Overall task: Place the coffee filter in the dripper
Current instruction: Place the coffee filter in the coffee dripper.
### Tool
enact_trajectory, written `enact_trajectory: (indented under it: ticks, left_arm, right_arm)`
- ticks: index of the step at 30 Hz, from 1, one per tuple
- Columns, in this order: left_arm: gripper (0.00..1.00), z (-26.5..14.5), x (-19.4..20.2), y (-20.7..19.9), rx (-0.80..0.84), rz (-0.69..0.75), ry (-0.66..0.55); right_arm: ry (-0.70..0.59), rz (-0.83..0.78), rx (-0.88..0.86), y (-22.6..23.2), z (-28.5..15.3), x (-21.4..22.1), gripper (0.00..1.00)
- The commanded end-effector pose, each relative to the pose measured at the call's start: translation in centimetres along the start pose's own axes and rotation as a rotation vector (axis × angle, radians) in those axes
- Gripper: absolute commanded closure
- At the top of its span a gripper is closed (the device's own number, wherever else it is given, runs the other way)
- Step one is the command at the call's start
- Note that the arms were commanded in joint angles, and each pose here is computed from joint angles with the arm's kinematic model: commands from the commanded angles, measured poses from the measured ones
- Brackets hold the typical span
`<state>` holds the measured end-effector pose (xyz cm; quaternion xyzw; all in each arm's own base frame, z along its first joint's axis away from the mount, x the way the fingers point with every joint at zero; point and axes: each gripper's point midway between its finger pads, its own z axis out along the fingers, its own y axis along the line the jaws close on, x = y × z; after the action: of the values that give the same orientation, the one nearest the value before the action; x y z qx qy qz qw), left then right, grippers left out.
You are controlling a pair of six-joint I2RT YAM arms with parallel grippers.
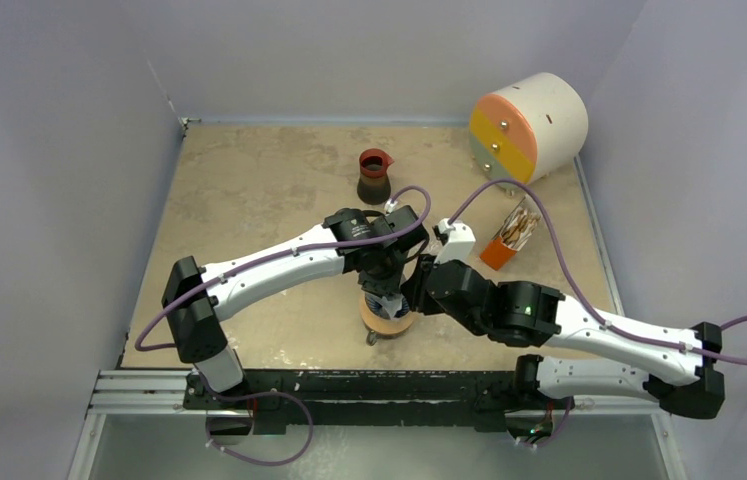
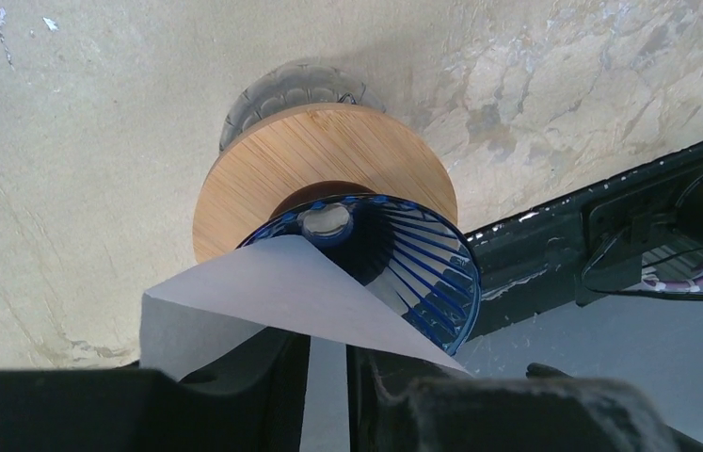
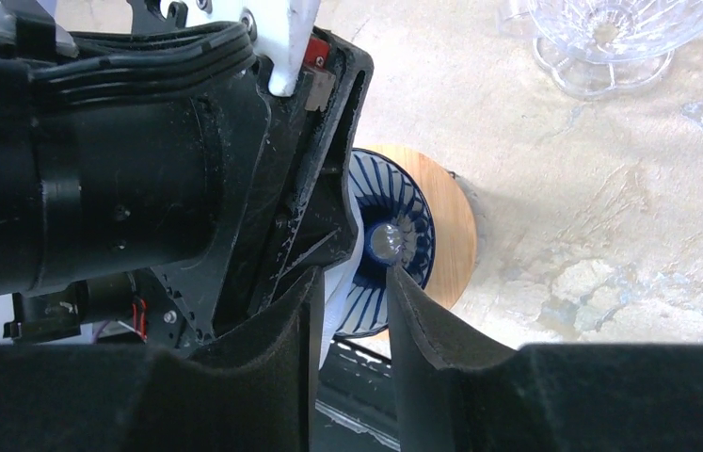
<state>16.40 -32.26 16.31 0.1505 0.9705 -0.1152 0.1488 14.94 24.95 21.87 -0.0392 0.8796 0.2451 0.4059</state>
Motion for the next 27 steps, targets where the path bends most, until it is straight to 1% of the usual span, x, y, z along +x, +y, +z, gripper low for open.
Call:
enact_trajectory:
  ticks: [1, 8, 14, 17, 21, 24, 27]
  left_arm:
    - [0.84, -1.1, 0.0, -0.2, 0.030, 0.023, -0.015]
    - [0.89, -0.9, 0.2, -0.2, 0.032, 0.024, -0.009]
    - [0.92, -1.0, 0.4, -0.2, 0.036, 0.025, -0.006]
    - [0.93, -0.9, 0.4, -0.2, 0.038, 0.026, -0.004]
    - [0.94, -0.8, 0.4, -0.3, 0.041, 0.027, -0.002]
    - [0.95, -0.8, 0.5, -0.2, 0.039, 0.029, 0.000]
    - [0.95, -0.7, 0.5, -0.2, 0.038, 0.032, 0.000]
  right_arm:
    - [-0.066, 0.015, -0.008, 0.8, 0.1, -1.7, 0.67]
    - [-0.059, -0.002, 0.007, 1.3, 0.9, -1.5, 0.70]
    - [-0.065, -0.002, 0.012, 1.2, 1.2, -1.5, 0.82]
    - [-0.066, -0.003, 0.019, 1.1, 1.3, -1.5, 0.85]
    - [-0.058, -0.006, 0.019, 1.2, 1.5, -1.3, 0.92]
    - [-0.057, -0.010, 0.016, 1.3, 1.5, -1.3, 1.00]
    - [-0.058, -0.012, 0.012, 1.2, 1.3, -1.5, 1.00]
